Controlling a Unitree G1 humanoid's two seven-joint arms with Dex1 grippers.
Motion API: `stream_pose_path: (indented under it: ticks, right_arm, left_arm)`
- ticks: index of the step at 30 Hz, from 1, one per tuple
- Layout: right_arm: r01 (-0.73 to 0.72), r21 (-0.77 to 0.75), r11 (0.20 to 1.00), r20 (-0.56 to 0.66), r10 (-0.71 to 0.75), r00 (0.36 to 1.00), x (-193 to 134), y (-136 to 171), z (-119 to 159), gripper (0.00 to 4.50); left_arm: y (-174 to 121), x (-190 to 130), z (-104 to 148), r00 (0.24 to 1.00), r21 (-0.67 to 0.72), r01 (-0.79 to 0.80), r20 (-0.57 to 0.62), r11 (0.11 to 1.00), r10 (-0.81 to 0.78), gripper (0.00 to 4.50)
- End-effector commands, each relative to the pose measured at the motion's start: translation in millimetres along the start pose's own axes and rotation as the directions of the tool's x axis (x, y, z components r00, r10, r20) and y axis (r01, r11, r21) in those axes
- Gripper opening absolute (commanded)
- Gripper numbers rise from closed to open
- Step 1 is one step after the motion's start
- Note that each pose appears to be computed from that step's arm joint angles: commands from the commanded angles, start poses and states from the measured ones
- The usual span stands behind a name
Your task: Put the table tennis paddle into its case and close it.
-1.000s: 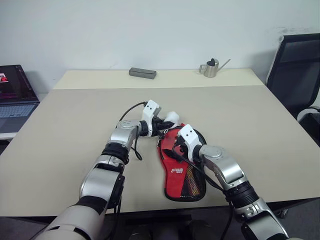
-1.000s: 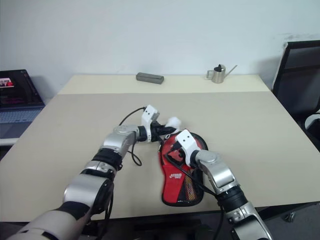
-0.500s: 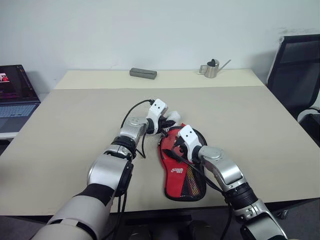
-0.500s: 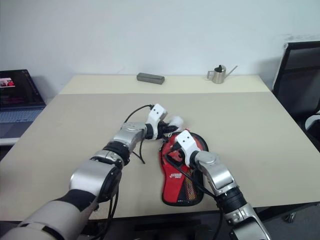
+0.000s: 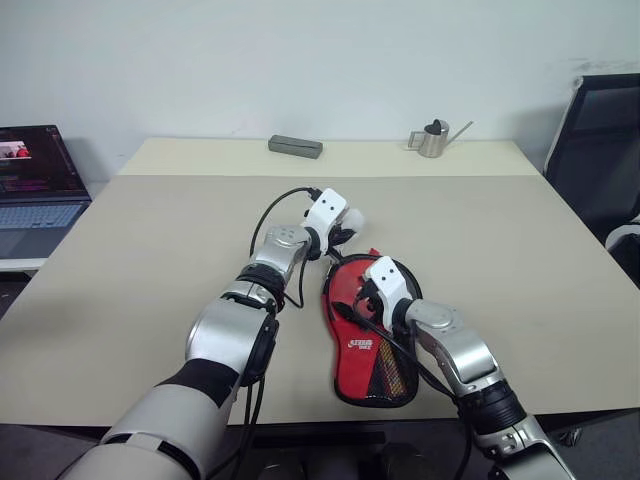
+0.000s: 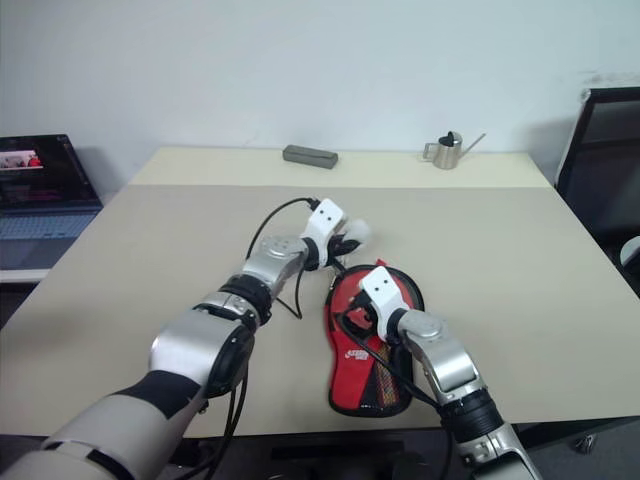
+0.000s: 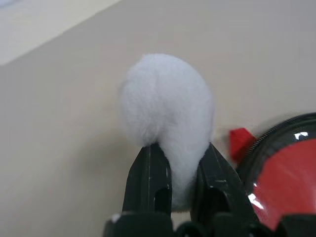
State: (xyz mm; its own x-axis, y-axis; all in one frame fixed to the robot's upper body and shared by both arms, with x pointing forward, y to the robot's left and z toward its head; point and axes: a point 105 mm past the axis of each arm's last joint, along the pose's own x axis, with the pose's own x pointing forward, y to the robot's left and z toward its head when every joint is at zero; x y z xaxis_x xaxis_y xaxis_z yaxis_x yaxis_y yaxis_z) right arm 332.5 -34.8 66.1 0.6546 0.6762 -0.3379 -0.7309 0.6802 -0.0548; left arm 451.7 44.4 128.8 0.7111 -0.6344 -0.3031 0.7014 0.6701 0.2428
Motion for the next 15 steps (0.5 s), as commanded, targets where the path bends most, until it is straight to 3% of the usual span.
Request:
stream_pose_path:
  ticks: [1,15]
  right_arm:
    - [-0.003,0.195,0.981,-0.329,0.068,0.942,-12,22,-96,4.50]
    - [0.034,0.254,0.967,-0.340,0.056,0.939,-29,46,-102,4.50]
  left_arm:
    - [-3,5,34,0.996,0.058,-0.007,0.084,0.998,0.002,0.16]
    - [-27,23,66,0.991,0.199,-0.060,0.130,0.978,0.035,0.16]
